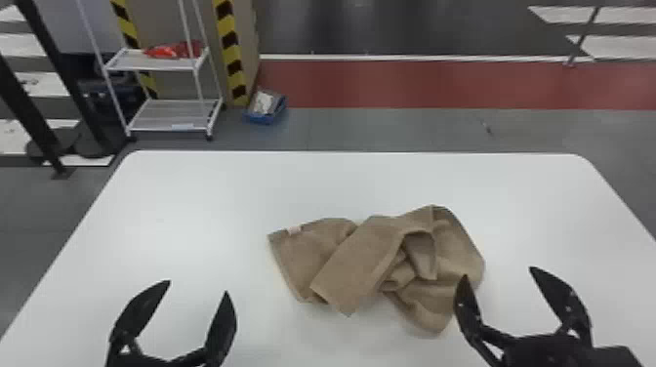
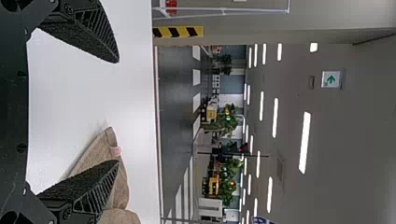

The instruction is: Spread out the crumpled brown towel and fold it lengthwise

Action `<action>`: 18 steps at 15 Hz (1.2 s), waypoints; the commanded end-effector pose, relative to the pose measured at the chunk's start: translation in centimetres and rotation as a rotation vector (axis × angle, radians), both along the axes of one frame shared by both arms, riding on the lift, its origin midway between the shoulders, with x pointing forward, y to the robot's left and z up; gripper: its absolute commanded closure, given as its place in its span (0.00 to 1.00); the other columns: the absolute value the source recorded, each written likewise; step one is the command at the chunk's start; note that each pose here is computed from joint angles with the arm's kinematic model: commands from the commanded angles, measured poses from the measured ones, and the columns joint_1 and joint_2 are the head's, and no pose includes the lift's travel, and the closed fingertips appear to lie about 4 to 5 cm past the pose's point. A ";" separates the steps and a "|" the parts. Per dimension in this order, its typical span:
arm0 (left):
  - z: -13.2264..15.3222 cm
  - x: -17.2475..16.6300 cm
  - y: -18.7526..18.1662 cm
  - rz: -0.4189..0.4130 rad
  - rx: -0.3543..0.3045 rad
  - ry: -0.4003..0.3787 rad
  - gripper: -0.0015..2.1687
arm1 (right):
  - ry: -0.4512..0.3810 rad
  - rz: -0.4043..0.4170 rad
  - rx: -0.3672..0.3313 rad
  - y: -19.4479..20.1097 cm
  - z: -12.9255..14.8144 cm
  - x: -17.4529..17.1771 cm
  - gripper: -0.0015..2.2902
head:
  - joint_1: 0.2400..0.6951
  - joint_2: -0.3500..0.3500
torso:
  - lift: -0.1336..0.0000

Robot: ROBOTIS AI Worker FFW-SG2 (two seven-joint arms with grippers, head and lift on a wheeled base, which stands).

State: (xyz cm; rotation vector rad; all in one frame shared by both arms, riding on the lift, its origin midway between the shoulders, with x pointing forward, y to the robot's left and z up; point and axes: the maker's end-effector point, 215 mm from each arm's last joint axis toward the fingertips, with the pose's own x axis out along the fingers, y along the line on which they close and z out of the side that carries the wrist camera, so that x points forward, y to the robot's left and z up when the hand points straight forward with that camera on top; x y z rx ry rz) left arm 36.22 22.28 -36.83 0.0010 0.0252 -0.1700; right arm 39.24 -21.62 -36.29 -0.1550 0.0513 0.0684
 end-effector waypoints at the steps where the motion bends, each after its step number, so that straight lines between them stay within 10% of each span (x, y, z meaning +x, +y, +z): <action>1: 0.2 -0.1 -0.1 0.000 0.000 -0.003 0.06 | -0.001 -0.004 0.001 -0.1 0.2 -0.2 0.04 | 1.00 0.51 | 0.07; 13: -0.6 0.4 -0.3 0.015 -0.008 0.026 0.06 | -0.002 -0.017 0.000 -0.5 0.1 -0.1 0.04 | 1.00 0.50 | 0.07; 18: -0.6 0.3 -6.3 -0.090 -0.028 0.052 0.06 | 0.004 -0.055 -0.001 -2.9 -0.3 -0.1 0.04 | 1.00 0.46 | 0.07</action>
